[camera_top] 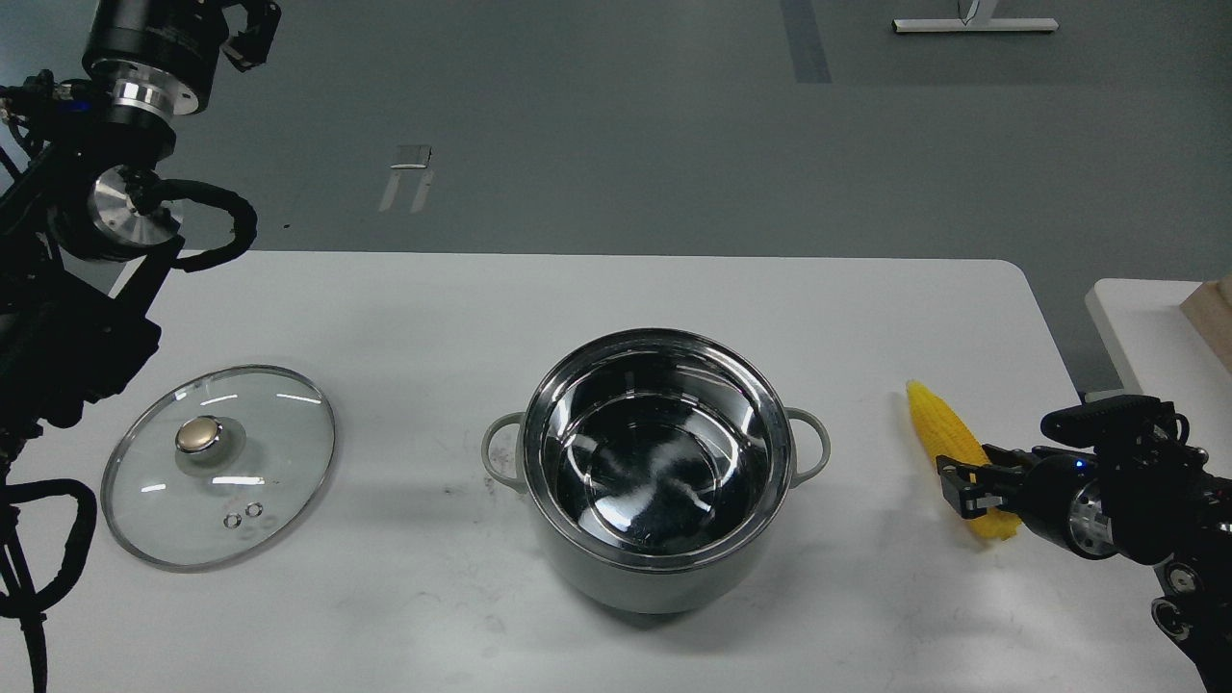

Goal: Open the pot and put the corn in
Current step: 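Reach the right gripper down and grasp the yellow corn cob, then lift the corn and carry it over the open pot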

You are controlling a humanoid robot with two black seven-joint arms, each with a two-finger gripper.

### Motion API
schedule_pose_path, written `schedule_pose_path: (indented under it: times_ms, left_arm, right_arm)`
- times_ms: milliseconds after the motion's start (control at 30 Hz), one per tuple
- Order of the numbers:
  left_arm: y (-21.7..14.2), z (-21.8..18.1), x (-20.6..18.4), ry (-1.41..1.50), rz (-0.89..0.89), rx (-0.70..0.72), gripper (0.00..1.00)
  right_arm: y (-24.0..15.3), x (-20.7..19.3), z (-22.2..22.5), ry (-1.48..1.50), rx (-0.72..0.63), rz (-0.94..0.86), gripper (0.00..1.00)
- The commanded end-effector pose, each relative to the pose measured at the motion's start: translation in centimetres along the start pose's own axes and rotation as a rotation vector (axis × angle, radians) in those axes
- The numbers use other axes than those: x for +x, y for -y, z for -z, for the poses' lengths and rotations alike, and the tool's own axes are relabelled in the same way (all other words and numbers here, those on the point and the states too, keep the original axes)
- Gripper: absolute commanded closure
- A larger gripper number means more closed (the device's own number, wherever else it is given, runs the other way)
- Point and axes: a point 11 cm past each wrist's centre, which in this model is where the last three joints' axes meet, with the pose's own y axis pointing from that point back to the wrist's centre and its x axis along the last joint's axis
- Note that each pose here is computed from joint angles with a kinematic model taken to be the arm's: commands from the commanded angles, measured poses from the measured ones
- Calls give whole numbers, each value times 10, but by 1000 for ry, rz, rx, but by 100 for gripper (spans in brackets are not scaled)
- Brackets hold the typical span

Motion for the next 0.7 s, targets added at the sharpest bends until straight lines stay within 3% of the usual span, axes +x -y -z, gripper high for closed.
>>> schedule_pose_path:
  times_ms: [0,133,233,433,500,567,667]
  left_arm:
    - [-1,1,0,0,-3,0,2]
    - [-1,-1,2,3,-6,-2,2]
    - [-1,-3,3,8,-8,-2,2]
    - [-1,-4,3,8,-6,-3,2]
    - [0,-4,1,7,-3,-5,2]
    - [0,-3,1,10,-2,0,2]
    - [0,-1,-1,6,2,2,2]
  right_arm:
    - [1,-2,3,0,7,4,81]
    - [0,6,1,-6,3,-13,100]
    - [-8,14,-5,-19,-10,-32,100]
    - [-44,69,-30,-25,-65,-197,100]
    - [-58,95,-25,21,-27,-291,100]
    - [-73,126,5,98,126,-386,100]
    - [-89,154,31,110,230,-453,100]
